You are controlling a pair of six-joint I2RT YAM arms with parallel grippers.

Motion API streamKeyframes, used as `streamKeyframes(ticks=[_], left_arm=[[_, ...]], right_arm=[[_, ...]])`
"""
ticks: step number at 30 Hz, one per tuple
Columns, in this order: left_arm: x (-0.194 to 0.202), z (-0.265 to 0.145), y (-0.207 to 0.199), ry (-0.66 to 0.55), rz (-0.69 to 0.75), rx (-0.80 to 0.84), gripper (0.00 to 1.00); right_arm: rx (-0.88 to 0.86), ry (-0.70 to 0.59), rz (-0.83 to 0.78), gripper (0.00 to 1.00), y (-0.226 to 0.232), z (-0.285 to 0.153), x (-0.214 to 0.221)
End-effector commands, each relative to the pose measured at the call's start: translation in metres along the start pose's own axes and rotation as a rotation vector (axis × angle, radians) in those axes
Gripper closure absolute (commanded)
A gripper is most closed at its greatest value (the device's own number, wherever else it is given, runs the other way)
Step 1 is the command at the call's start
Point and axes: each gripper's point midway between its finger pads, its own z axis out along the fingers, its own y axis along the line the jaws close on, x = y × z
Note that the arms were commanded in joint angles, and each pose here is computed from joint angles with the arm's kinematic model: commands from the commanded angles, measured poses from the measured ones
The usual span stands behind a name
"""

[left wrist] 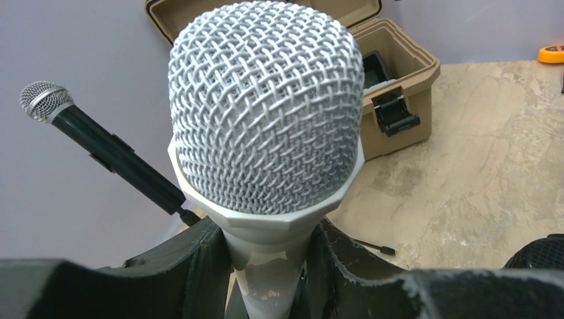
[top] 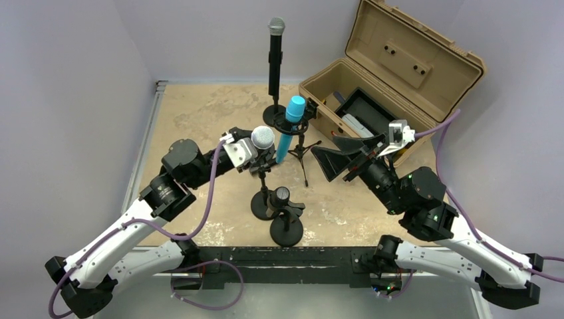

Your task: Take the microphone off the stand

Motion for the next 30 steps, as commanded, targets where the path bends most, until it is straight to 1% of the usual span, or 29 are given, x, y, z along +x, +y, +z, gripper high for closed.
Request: streamKeyframes(ticks=[1,6,10,14,17,19,21,24,27,30], left_arm=[[-0.035,-0.004,0.005,-0.062,0.051,0.023,0.75],[-0.064,-0.01,0.006,-0.113,0.044,0.05,0.79],[-0.08,-0.014,0.007,-0.13,0.033,0.071,0.85],[-0.11,-0.025,0.015,-0.189,0.002,0.048,0.98],[-0.138,-0.039,0.021,-0.228,-0.057,0.042,1.0],[-0.148,-0.048,0.026,-0.194,-0.109,0.031,1.0],[-0.143,-0.059,0.031,-0.095,-0.167,0.005,1.0],[-0.129,-0.081,0.054,0.018,-0.221,-0.141,1.0],[-0.104,-0.111,0.077,0.114,-0.294,-0.312,1.0],[-0.075,-0.132,0.09,0.206,-0.356,-0.447,1.0]], right_arm=[[0.009,-0.018,0.017,0.01,-0.001,0.003,-0.001],[0.008,-0.025,0.024,0.01,-0.001,0.001,-0.003],[0.003,-0.032,0.028,0.01,0.0,0.0,-0.006],[0.0,-0.038,0.035,0.01,0.001,-0.002,-0.008],[0.0,-0.035,0.036,0.01,0.001,-0.001,-0.006],[0.003,-0.03,0.034,0.01,0.001,0.001,-0.005],[0.007,-0.032,0.037,0.01,0.001,0.001,-0.006],[0.007,-0.034,0.043,0.01,0.0,0.001,-0.006],[-0.003,-0.033,0.043,0.01,0.001,0.0,-0.004],[0.001,-0.032,0.037,0.01,0.0,0.001,-0.003]])
